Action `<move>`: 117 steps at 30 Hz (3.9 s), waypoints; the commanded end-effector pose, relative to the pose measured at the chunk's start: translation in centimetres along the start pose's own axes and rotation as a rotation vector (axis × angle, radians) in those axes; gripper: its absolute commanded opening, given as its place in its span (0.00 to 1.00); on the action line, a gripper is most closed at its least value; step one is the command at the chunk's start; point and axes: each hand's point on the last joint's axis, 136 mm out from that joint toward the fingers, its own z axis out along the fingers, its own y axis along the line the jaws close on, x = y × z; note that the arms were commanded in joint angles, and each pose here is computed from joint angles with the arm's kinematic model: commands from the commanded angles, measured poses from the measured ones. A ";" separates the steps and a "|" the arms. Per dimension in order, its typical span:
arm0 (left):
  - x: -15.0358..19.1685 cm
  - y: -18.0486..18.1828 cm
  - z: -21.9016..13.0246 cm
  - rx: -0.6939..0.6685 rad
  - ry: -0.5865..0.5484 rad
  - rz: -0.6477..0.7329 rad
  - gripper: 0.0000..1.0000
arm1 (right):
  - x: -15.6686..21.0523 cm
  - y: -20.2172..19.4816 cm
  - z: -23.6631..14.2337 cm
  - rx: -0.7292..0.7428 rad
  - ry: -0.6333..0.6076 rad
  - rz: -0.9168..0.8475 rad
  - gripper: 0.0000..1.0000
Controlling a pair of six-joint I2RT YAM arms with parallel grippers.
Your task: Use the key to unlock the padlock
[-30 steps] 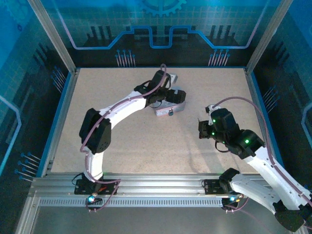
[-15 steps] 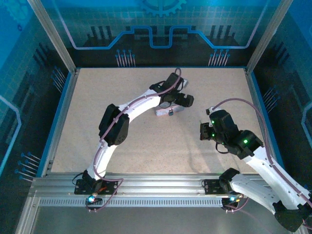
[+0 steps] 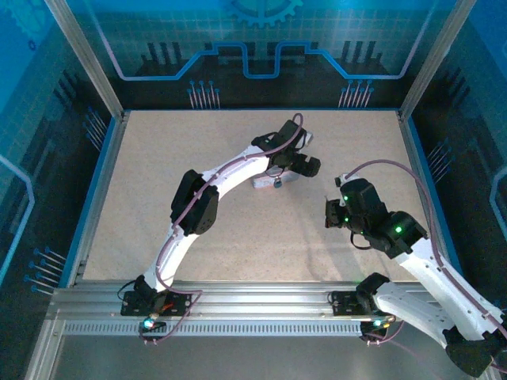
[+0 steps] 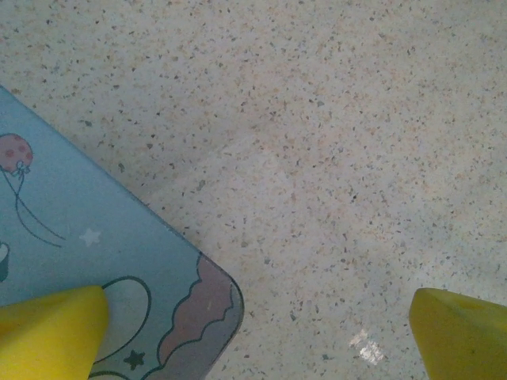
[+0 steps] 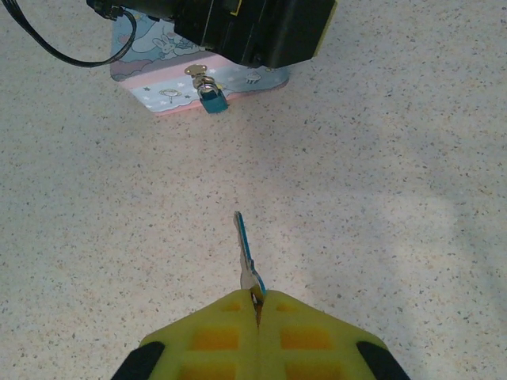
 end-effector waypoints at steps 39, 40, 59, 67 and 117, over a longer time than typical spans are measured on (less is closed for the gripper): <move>9.6 -5.0 -4.4 0.136 0.138 -0.031 0.99 | 0.8 -2.1 0.3 0.047 0.031 0.064 0.01; 9.8 -5.3 -4.5 0.153 0.135 -0.040 0.99 | 0.8 -2.1 0.3 0.046 0.032 0.065 0.01; 2.8 -5.6 -11.7 0.172 -0.099 -0.006 0.99 | 1.7 -1.1 1.3 -0.016 0.067 0.083 0.00; 3.6 -1.0 -16.2 0.141 -0.218 -0.052 0.99 | 1.3 0.9 2.3 -0.109 0.072 0.074 0.00; 13.6 5.3 -9.5 0.205 -0.152 -0.283 0.91 | -3.8 6.2 18.7 -0.517 0.171 0.182 0.00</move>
